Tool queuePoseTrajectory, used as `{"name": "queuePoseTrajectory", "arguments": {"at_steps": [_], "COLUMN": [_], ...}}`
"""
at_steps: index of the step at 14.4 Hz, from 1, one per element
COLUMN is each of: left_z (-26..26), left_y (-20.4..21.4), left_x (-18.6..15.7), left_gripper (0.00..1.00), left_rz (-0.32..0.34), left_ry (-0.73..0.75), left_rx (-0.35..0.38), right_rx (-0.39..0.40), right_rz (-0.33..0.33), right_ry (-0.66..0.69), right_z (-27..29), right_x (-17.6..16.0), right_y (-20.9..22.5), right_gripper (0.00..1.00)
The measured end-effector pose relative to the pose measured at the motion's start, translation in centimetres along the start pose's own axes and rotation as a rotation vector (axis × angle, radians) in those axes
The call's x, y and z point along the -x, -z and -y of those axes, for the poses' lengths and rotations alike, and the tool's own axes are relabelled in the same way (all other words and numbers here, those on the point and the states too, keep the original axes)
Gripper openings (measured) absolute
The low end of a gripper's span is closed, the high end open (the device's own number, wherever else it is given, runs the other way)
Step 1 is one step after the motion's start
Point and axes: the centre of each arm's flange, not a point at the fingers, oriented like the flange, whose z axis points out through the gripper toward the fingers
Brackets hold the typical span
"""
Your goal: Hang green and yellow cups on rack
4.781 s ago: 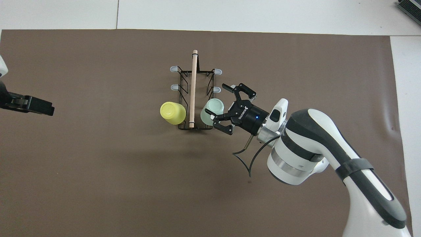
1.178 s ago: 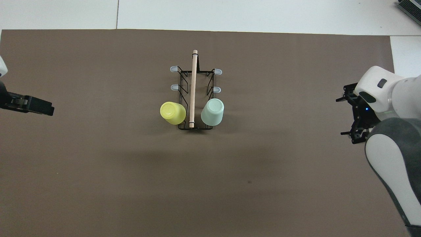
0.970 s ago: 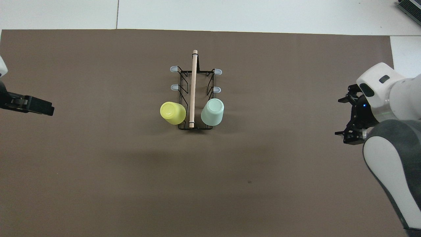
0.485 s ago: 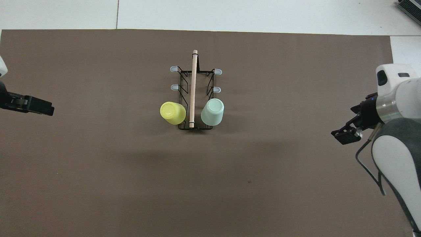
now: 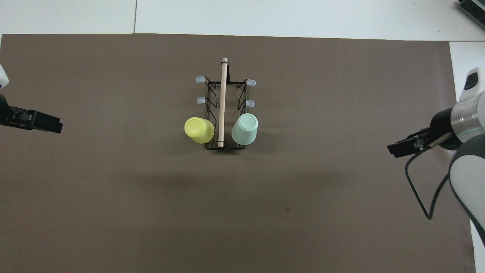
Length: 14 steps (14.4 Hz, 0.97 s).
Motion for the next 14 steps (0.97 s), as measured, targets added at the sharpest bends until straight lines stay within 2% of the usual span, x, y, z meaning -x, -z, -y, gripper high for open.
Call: {"name": "queuePoseTrajectory", "arguments": {"at_steps": [3,5,10,12,14], "left_z": [0.0,0.0,0.0,0.0,0.0], "left_y": [0.0,0.0,0.0,0.0,0.0], "left_x": [0.0,0.0,0.0,0.0,0.0], "left_gripper": [1.0,1.0,1.0,1.0,1.0], "left_rz": [0.0,0.0,0.0,0.0,0.0], "left_ry": [0.0,0.0,0.0,0.0,0.0], "left_rx": [0.0,0.0,0.0,0.0,0.0], "right_rx": [0.0,0.003,0.017,0.021,0.017], "right_rz": [0.0,-0.016,-0.082,-0.093,-0.077], "right_ry": [-0.161,-0.214,-0.263,-0.262,-0.265], "right_z": [0.0,-0.3,-1.9,-1.7,-1.6], "right_x": [0.0,0.2,2.8,3.1,3.8], "right_y": [0.1,0.9,4.7,5.3,5.6], "right_gripper": [1.0,1.0,1.0,1.0,1.0]}}
